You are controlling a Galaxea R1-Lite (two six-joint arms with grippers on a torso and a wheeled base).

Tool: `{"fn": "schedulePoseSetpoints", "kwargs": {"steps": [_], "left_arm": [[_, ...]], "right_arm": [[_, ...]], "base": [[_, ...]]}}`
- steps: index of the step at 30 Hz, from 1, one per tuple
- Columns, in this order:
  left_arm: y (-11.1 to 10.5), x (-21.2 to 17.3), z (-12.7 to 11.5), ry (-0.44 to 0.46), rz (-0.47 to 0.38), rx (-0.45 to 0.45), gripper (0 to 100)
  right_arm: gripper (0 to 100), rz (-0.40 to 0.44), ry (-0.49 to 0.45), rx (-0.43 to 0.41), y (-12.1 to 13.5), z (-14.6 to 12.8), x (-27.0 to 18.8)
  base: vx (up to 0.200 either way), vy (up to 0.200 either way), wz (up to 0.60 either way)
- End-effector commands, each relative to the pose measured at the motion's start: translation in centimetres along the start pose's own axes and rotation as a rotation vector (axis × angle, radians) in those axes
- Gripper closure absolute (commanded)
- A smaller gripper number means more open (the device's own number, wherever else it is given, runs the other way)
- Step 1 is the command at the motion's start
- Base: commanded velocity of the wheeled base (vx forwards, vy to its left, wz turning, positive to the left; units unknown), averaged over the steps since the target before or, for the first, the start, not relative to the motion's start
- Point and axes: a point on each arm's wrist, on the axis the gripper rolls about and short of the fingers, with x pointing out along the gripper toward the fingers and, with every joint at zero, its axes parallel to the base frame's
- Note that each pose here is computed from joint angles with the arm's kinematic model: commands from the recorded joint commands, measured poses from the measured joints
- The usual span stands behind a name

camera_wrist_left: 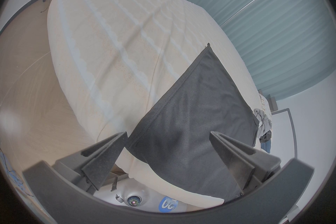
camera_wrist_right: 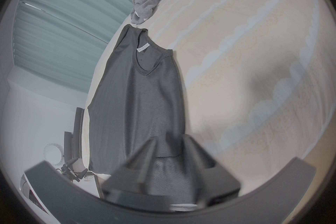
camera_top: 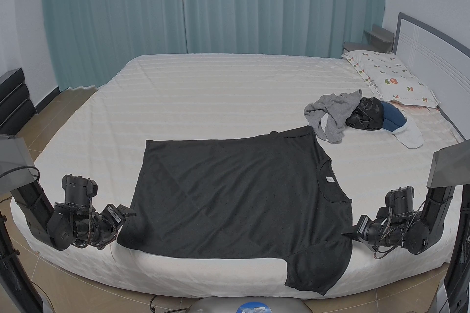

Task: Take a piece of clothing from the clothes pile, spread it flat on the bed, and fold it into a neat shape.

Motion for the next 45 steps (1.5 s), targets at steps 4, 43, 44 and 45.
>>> {"fn": "schedulePoseSetpoints", "kwargs": {"steps": [4,43,44,45], "left_arm": [[0.6,0.0,-0.5,0.023,0.027,0.05,0],[1.6,2.2,-1.5,0.115,0.135,0.087,100],[1.7,2.0,-1.5,0.113,0.136,0.095,100],[1.7,2.0,-1.5,0.113,0.136,0.095,100]], "right_arm": [[100,-0.035,-0.023,-0.004,-0.6,0.1,-1.4],[100,-0.079,-0.022,-0.055,-1.7,-0.1,-2.4],[100,-0.079,-0.023,-0.057,-1.7,0.0,-2.5],[100,-0.079,-0.023,-0.057,-1.7,0.0,-2.5]], "base": [[0.0,0.0,0.0],[0.0,0.0,0.0],[0.0,0.0,0.0],[0.0,0.0,0.0]]}}
